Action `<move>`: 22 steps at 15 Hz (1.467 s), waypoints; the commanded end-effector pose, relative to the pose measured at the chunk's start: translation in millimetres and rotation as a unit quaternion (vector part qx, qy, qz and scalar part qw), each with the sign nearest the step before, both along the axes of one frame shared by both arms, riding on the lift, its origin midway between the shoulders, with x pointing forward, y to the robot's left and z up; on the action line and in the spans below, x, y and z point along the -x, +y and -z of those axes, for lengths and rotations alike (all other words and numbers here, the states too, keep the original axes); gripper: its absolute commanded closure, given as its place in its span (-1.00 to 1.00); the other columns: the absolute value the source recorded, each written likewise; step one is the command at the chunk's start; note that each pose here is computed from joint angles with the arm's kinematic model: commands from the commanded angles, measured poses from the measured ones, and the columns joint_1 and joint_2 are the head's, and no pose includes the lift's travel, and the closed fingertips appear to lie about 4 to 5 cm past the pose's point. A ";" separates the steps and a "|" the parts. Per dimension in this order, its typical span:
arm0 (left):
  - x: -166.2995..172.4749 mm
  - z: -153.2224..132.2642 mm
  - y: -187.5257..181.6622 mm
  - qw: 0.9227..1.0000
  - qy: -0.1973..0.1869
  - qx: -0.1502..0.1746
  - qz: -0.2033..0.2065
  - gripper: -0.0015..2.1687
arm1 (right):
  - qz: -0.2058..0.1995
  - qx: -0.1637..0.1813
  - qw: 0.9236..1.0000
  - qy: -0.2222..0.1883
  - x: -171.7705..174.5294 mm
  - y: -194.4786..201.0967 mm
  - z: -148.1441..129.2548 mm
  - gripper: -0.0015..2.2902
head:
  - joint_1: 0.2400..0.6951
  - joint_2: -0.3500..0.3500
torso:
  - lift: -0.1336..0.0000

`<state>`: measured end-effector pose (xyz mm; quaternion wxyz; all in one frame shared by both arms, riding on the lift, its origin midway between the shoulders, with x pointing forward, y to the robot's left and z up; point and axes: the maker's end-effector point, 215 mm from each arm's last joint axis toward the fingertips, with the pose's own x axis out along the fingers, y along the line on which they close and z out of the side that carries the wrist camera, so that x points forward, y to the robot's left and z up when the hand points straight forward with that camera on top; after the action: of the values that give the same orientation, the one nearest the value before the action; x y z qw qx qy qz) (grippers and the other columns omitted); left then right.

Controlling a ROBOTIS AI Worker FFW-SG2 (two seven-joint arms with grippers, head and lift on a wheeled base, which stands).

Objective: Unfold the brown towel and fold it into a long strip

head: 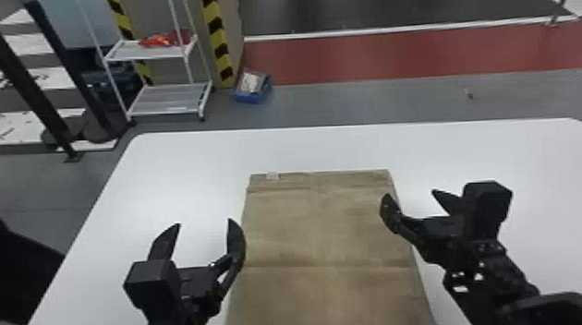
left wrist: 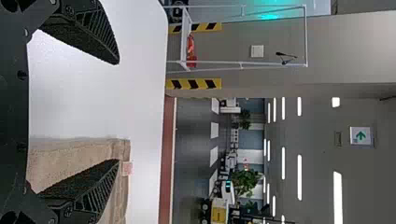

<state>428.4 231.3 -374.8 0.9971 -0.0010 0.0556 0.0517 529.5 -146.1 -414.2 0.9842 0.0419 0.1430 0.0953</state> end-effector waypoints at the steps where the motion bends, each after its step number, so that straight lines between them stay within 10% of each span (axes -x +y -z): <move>1: -3.0 4.2 -1.5 1.000 0.003 0.002 0.002 -0.87 | -0.007 -0.004 1.000 0.016 -26.1 3.5 5.2 -0.90 | 1.00 0.28 | -0.85; 22: -13.5 11.4 -15.4 1.000 0.010 0.010 0.021 -0.87 | -0.067 -0.002 0.996 0.060 -52.4 43.7 46.1 -0.69 | 1.00 0.35 | -0.85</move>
<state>441.8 216.9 -385.1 0.9974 -0.0086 0.0653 0.0302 580.8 -102.3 -462.3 0.9647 0.0405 0.2062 0.1588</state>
